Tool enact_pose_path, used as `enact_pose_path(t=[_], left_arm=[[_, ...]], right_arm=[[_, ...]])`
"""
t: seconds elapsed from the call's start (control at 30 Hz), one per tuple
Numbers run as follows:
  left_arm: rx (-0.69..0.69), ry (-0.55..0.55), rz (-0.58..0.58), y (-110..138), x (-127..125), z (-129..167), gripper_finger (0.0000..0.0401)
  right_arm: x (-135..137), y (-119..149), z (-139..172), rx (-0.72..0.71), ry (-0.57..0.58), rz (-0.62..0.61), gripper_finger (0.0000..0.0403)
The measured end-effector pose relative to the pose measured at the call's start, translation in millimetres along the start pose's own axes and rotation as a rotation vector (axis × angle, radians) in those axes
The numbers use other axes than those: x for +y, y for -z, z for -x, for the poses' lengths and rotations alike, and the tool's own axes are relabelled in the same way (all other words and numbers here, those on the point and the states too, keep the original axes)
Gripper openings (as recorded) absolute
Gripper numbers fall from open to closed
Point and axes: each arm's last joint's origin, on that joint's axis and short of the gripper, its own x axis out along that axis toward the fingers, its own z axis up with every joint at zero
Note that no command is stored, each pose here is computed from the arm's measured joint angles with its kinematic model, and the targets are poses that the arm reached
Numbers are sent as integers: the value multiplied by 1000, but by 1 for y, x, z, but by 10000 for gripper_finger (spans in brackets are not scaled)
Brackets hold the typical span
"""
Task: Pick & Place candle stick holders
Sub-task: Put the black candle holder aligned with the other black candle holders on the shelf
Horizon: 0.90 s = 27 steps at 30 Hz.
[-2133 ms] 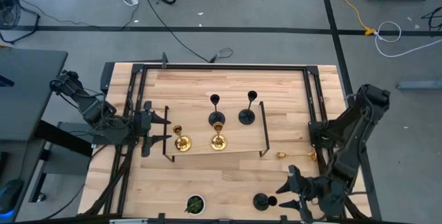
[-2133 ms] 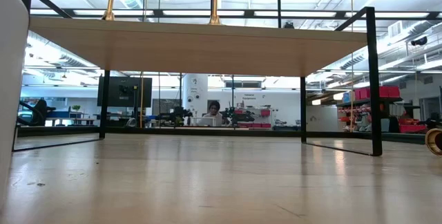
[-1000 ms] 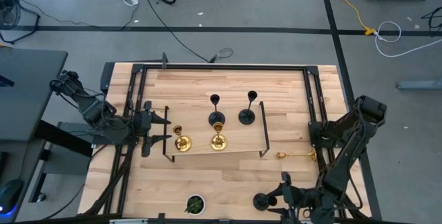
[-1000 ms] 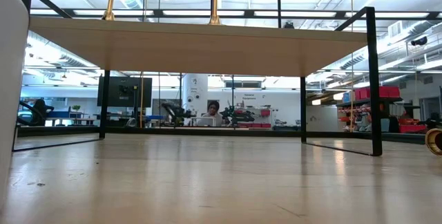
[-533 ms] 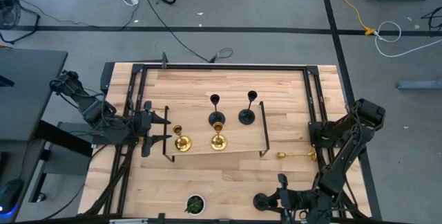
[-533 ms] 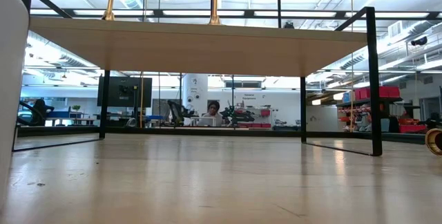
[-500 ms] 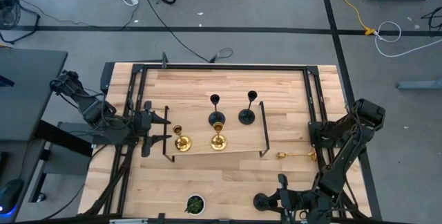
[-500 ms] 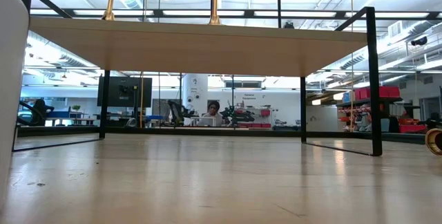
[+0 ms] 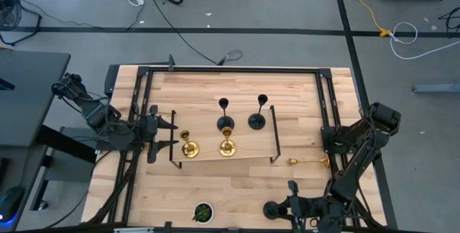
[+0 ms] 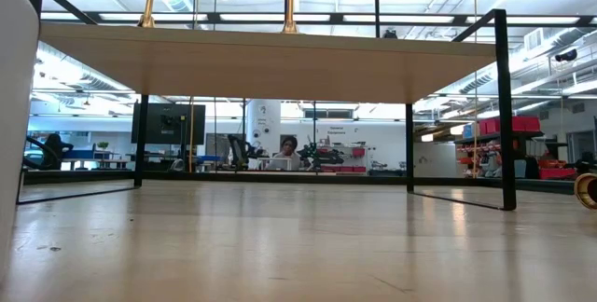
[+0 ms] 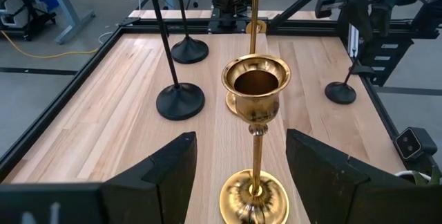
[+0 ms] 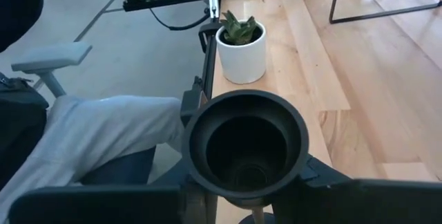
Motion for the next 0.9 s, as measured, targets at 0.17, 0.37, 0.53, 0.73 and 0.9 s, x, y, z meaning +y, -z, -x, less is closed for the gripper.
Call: enact_pose_path(t=[0.17,0.37,0.53,0.73,0.9], left_arm=[[0,0,0,0,0,0,222],[-1,1,1,0,0,0,222],[-3,1,1,0,0,1,222],[-8,-10,-10,-1,1,1,222],[-57,-62,-11,-4,7,6,222]], right_arm=[[-4,-9,1,-10,-4,-22,84],[-9,-32,14,-58,-52,-25,84],[-19,-62,33,-149,-86,-40,84],[-37,-97,55,-281,-98,-27,84],[-55,-119,73,-354,-78,-8,84]])
